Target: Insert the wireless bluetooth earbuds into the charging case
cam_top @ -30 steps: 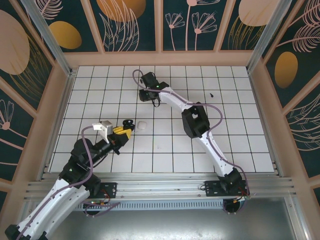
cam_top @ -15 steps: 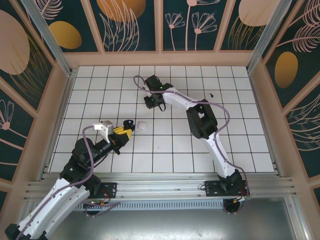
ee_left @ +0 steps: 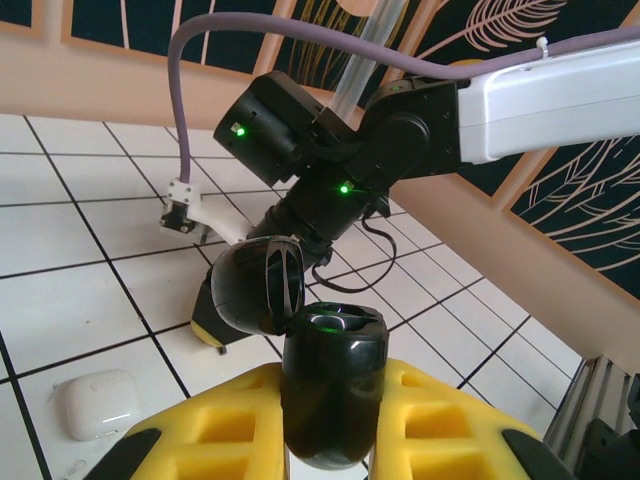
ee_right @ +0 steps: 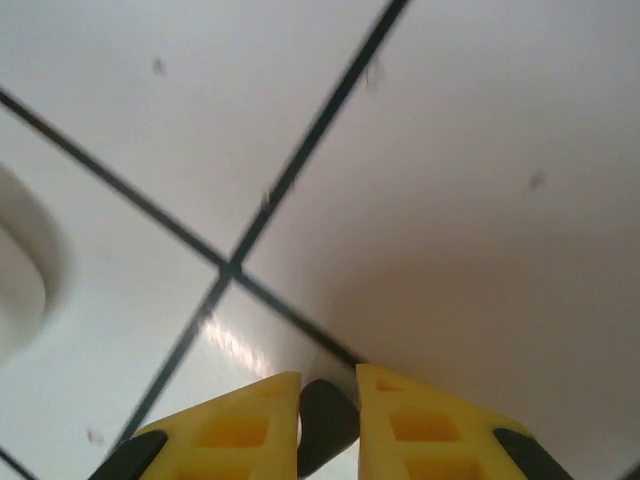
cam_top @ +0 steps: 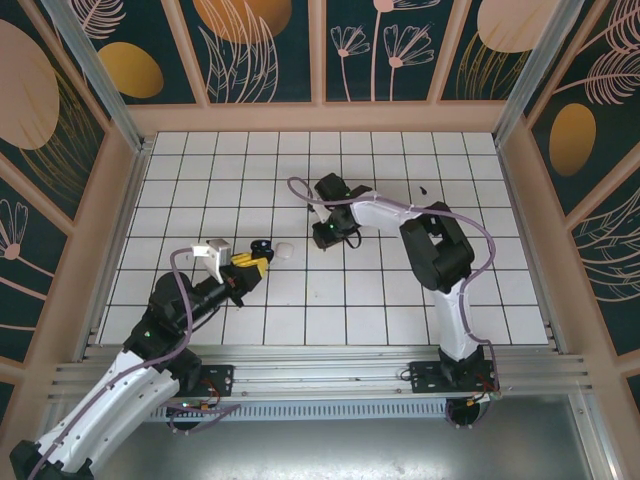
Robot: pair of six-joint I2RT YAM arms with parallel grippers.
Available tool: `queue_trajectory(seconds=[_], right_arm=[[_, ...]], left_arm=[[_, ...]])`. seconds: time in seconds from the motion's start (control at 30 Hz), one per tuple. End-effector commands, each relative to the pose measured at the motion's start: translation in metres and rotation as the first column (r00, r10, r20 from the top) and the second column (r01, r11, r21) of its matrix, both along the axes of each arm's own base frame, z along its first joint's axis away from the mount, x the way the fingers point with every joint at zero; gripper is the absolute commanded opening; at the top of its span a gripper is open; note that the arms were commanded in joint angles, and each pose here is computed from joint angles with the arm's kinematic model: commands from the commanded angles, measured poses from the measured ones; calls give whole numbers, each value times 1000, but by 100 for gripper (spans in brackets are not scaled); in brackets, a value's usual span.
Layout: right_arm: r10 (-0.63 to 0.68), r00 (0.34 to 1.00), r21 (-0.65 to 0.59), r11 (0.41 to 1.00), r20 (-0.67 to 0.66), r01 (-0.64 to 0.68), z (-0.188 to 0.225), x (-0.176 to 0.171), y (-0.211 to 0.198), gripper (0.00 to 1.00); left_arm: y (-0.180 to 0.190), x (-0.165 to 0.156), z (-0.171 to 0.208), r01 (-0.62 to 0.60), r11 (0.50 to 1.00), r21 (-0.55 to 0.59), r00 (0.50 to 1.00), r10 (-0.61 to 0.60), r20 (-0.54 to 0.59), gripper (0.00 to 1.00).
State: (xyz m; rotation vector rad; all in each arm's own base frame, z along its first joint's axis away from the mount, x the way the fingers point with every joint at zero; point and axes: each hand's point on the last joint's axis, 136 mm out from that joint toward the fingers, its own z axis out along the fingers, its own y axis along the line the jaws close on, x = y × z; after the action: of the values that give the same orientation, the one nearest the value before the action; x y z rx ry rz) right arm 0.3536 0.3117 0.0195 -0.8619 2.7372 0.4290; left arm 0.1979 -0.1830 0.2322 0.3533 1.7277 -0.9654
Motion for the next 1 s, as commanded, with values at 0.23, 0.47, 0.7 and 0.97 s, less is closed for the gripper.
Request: queue_trajectory(seconds=[0.23,0.47,0.7,0.97], right_arm=[[-211,977,-71,975,-32,209,32,-10,-11,43],[-444,895,-90,891,39,445,59,-4,-11,47],[-479,878,-143,869,1,475,32,-3,1,46],[-488,873,-161,860,26,485,28,3,3,44]], left_arm=[[-3,1,13,9,999,-36,1000,-8,21,0],[-1,2,10,-4,999,-32,1000,5,14,0],[-2,2,9,-2,1000,-21,1000,2,9,0],[3,0,6,-19,1000,-24,1000,19,8,0]])
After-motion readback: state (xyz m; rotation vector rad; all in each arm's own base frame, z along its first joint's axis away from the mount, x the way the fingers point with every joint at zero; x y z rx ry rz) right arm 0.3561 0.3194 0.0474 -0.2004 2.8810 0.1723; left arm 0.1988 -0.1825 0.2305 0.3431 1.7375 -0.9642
